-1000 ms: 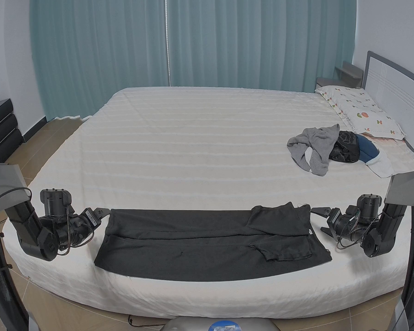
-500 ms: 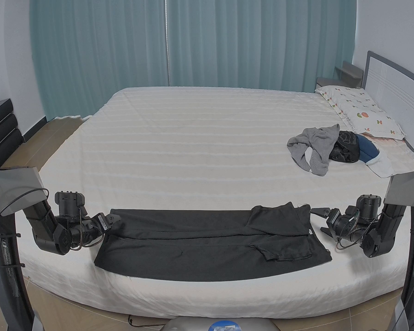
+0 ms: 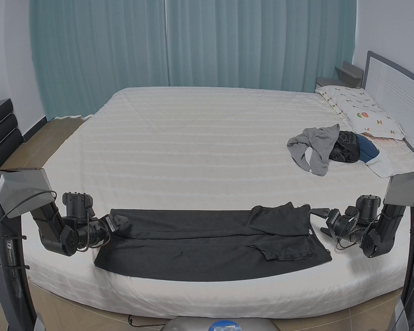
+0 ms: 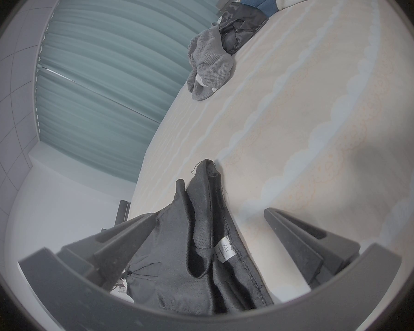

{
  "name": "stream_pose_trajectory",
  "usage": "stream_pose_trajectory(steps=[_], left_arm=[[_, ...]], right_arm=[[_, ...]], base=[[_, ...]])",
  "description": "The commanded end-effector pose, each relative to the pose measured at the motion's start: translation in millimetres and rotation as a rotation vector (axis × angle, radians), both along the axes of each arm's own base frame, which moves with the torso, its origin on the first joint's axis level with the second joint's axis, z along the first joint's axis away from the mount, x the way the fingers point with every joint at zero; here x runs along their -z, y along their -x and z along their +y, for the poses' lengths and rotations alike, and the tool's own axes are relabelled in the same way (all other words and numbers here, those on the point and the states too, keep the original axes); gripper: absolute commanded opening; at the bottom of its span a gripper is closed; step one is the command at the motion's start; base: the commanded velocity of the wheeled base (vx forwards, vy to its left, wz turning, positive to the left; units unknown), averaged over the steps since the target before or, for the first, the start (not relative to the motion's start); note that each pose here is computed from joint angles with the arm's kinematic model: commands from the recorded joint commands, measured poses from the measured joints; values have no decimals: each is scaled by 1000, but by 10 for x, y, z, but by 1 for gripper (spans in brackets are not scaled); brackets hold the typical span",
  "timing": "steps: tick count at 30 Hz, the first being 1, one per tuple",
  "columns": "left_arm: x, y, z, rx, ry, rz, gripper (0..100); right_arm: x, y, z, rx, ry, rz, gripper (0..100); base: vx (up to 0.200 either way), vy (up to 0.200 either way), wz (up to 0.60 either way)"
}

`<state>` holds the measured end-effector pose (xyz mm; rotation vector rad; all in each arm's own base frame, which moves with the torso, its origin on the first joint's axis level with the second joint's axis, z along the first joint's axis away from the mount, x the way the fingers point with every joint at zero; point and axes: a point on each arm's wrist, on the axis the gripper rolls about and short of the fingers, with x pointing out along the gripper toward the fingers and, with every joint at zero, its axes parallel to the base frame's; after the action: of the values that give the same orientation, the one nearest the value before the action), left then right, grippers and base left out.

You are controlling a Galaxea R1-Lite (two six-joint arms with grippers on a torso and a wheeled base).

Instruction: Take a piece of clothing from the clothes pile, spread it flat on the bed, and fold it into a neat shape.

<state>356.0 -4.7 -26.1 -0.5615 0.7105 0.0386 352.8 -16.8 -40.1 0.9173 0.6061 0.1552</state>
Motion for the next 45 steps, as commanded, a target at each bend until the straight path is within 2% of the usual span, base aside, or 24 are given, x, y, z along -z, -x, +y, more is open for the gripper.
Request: stream_pose_trajectory(steps=[1,29,33,37,45], left_arm=[[22,24,-3,2,-1,11,0],[-18,34,49,-29,-5,4,0],[-25,7,49,-32,-3,-6,0],[-52,-31,46,-38,-6,-58,0],[-58,-11,35,-38,-2,-51,0]], right_arm=[[4,-2,1,0,-1,1,100],[4,-2,1,-1,1,0,100],[4,-2,1,-1,1,0,100],[4,-2,1,-1,1,0,100],[4,-2,1,-1,1,0,100]], base=[[0,0,0],[0,0,0],[0,0,0],[0,0,0],[0,0,0]])
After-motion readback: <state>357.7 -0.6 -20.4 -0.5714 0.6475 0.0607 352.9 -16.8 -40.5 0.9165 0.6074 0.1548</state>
